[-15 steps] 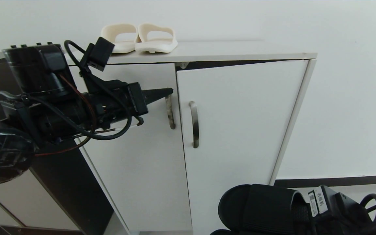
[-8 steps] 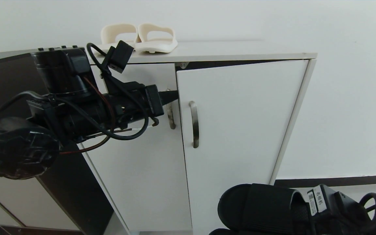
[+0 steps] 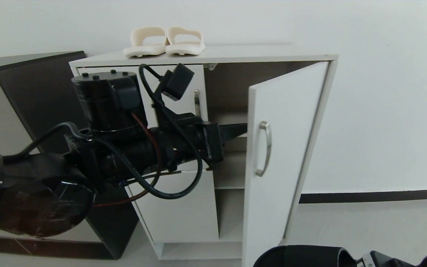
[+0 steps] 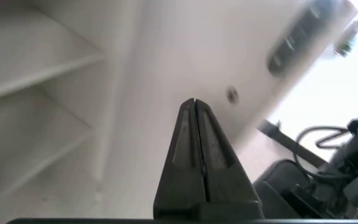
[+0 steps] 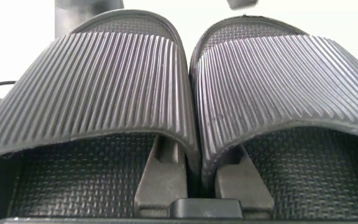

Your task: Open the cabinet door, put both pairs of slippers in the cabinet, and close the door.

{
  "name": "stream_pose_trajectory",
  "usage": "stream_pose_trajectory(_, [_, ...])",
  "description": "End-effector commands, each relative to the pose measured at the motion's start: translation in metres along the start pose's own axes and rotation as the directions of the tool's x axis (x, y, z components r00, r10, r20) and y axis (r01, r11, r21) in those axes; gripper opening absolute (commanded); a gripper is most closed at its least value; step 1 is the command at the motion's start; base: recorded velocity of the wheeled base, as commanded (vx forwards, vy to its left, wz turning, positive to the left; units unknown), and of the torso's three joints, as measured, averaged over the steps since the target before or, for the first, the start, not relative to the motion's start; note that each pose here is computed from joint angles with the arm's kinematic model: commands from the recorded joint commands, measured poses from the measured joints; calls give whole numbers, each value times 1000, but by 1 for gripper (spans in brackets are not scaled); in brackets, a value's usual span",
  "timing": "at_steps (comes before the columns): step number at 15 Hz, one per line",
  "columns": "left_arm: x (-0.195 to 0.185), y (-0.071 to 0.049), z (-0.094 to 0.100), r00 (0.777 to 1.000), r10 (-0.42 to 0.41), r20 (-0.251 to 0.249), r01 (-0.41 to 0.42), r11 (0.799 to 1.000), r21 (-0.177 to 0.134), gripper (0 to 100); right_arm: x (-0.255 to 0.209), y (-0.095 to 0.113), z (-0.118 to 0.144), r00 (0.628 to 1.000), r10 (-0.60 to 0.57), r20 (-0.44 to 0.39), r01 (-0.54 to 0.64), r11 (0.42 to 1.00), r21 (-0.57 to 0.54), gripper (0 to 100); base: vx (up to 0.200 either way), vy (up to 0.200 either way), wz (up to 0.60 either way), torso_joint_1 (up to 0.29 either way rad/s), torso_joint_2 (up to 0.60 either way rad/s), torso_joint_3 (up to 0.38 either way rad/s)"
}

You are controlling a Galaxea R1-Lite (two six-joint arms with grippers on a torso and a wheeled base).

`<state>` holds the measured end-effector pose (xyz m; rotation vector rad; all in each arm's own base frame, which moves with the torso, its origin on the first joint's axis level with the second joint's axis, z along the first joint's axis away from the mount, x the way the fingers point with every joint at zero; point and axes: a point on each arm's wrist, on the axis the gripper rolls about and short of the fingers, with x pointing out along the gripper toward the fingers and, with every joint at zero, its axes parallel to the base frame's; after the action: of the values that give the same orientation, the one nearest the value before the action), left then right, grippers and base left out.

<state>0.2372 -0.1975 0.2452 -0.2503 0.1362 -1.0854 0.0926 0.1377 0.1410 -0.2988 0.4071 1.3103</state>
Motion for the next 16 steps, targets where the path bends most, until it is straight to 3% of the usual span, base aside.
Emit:
stream_pose_trajectory(1, [24, -17, -17, 996, -69, -51, 69, 998, -1, 0, -6, 5, 4, 999, 10, 33, -9, 1000, -21, 0, -200, 0, 0, -7, 7, -2])
stream_pose_trajectory(4, [41, -26, -29, 991, -110, -77, 111, 994, 7, 0, -4, 6, 4, 999, 23, 30, -22, 999, -26, 0, -200, 0, 0, 1, 4, 2])
stream_pose_trajectory(6, [37, -24, -23, 994, -108, -30, 108, 994, 25, 0, 2, 4, 7, 1000, 17, 16, -17, 1000, -14, 0, 0, 0, 0, 0, 0, 0])
stream_pose_trajectory(8, [19, -12, -8, 998, 19, 66, -22, 999, 44, 0, 12, -4, 16, 999, -48, 8, 47, 995, 83, 0, 0, 0, 0, 0, 0, 0])
stream_pose_trajectory(9, [-4, -10, 4, 985, 123, 121, -128, 991, 34, 0, 22, -10, 23, 991, -133, -9, 133, 979, 155, 0, 0, 0, 0, 0, 0, 0])
stream_pose_trajectory(10, [-19, -10, 8, 973, 176, 148, -182, 983, 31, 0, 28, -13, 26, 984, -177, -18, 177, 967, 184, 0, 0, 0, 0, 0, 0, 0])
stream_pose_trajectory(11, [-51, -14, 15, 939, 286, 190, -295, 955, 22, 0, 40, -20, 30, 965, -260, -31, 260, 938, 230, 0, 0, 0, 0, 0, 0, 0])
stream_pose_trajectory(13, [-101, -32, 19, 883, 425, 200, -433, 901, -4, 0, 63, -33, 38, 915, -401, -31, 393, 873, 289, 0, 0, 0, 0, 0, 0, 0])
stream_pose_trajectory(14, [-141, -49, 16, 838, 513, 184, -519, 855, -21, 0, 82, -43, 43, 864, -504, -9, 476, 810, 343, 0, 0, 0, 0, 0, 0, 0])
stream_pose_trajectory(16, [-199, -71, -2, 762, 630, 152, -633, 774, -34, 0, 101, -56, 45, 769, -639, -24, 601, 710, 365, 0, 0, 0, 0, 0, 0, 0])
